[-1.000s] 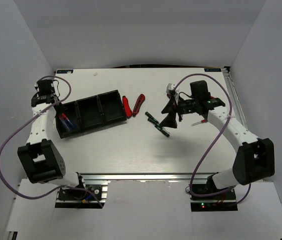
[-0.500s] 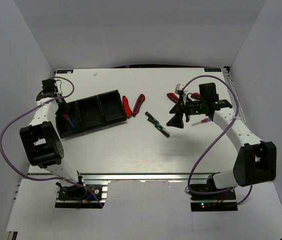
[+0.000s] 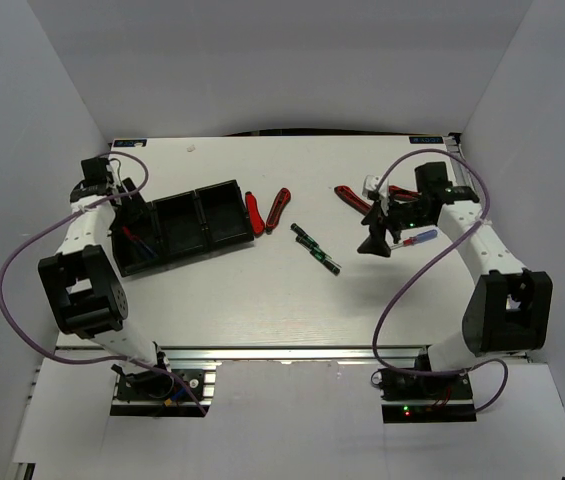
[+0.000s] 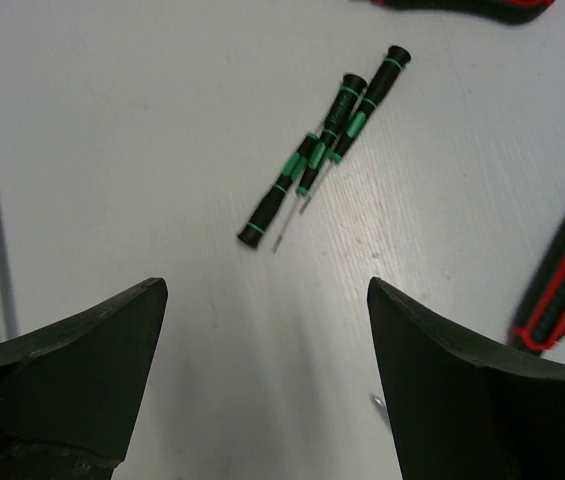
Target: Sort the tools into containers
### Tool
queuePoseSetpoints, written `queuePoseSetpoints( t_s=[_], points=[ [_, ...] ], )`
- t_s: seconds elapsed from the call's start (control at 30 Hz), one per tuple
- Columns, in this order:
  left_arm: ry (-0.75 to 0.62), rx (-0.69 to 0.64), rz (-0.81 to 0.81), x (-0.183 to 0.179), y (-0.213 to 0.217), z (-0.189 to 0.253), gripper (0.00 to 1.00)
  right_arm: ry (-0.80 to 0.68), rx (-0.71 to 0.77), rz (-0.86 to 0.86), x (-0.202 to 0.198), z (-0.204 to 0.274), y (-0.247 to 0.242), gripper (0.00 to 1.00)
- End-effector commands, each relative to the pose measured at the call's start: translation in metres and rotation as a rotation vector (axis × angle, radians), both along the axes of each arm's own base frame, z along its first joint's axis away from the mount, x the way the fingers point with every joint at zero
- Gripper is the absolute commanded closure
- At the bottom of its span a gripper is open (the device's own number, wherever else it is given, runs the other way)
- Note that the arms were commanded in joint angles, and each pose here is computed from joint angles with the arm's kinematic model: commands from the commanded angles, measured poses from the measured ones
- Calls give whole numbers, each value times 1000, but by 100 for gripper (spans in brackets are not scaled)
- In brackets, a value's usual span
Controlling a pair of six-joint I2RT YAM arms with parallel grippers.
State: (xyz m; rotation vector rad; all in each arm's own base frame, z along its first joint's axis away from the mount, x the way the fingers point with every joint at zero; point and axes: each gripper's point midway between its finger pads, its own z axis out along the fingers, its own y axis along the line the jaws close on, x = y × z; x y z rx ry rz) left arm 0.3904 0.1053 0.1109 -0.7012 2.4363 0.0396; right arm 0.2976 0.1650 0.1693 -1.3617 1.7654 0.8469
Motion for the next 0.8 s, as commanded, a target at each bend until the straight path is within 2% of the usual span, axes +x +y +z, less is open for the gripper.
queuePoseSetpoints(
  t_s=[0.0, 0.03, 0.07, 0.1, 0.17, 0.33, 0.4, 0.5, 0.63, 0.77],
  points=[
    [-119, -26, -43, 3, -11, 44, 19, -125, -91, 224, -16, -10, -29, 12],
    [-140, -39, -53, 0, -15, 51, 19, -145, -142, 252, -13, -13, -38, 14],
    [-152, -50, -57, -2, -19, 56, 19, -100, -170, 289, -21, -23, -47, 15],
    [-164, -61, -62, -4, -22, 60, 19, -165, -202, 345, -17, -27, -57, 16],
    [-209, -113, -86, -12, -36, 74, 19, -171, -297, 394, -15, -44, -80, 17],
    [-323, -313, -203, -32, -87, 95, 19, -234, -488, 480, 8, -80, -127, 20],
    [-357, -435, -258, -53, -114, 96, 19, -243, -541, 477, 22, -86, -139, 21],
    [-387, -537, -295, -74, -138, 97, 19, -237, -576, 459, 47, -93, -149, 23],
    [-403, -634, -291, -93, -157, 98, 19, -215, -640, 462, 68, -114, -163, 25],
    [-452, -660, -298, -109, -167, 104, 18, -206, -698, 420, 88, -128, -174, 28]
  ],
)
